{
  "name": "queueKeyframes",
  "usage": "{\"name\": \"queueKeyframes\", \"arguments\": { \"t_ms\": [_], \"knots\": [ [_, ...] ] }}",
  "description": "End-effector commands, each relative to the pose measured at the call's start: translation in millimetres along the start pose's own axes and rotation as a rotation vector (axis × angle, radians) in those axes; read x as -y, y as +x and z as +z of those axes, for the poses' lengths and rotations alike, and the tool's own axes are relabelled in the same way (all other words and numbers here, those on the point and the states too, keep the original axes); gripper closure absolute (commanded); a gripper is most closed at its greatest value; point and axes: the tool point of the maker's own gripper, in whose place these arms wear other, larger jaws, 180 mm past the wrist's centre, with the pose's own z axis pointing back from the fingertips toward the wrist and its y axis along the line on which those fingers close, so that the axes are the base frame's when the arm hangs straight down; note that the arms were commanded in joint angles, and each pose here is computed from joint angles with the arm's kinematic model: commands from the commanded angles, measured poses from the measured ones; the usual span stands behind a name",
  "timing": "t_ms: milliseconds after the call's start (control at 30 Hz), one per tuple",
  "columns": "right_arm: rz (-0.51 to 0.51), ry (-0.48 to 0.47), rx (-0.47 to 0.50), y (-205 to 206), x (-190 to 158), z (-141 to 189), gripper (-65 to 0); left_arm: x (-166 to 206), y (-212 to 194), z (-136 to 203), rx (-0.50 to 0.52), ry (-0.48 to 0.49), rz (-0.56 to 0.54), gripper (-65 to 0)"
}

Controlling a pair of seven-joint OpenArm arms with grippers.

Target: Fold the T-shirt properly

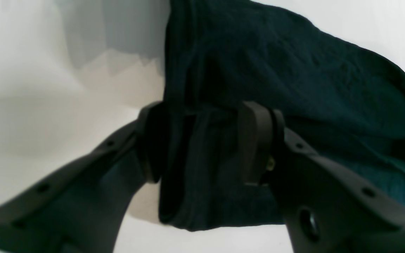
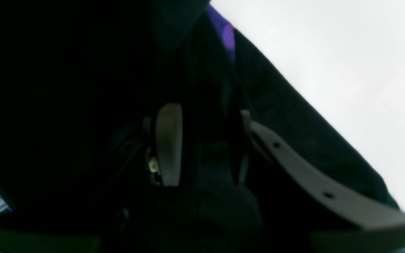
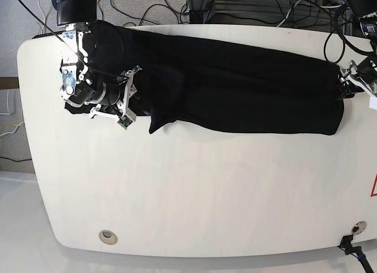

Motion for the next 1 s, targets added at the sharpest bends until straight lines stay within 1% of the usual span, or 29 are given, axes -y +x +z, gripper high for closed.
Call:
{"name": "queueKeyframes", "arguments": {
  "t_ms": [0,167,200,333,400,533,767,967],
  "knots": [
    [0.015,-0.010,0.050,14,6,8,-22.3,1,16,4,0.036,-0.004,-0.029,-28.8],
    [0.010,-0.011,0.052,14,6,9,-22.6,3,16,2,0.041,-0.010,-0.028,-28.8],
    [0.020,-0.018,0.067,20,7,10,-22.0,2,14,2,0.031,-0.005,-0.023,-30.4],
    [0.050,-0.060,0.056,23,11,12,-21.8,-1,11,2,0.031,-0.001,-0.009,-30.3],
    [0.036,-0.090,0.050,21,16,12,-21.9,-2,12,1,0.033,0.001,-0.009,-30.0],
    [0.022,-0.113,0.049,21,20,11,-21.9,-3,13,1,0.040,0.002,-0.001,-30.0],
    [0.024,-0.113,0.041,20,18,9,-21.9,-4,13,0,0.043,0.002,0.003,-30.2],
    [0.070,-0.085,0.021,22,5,3,-22.0,-5,16,1,0.047,0.002,-0.002,-29.9]
  ]
}}
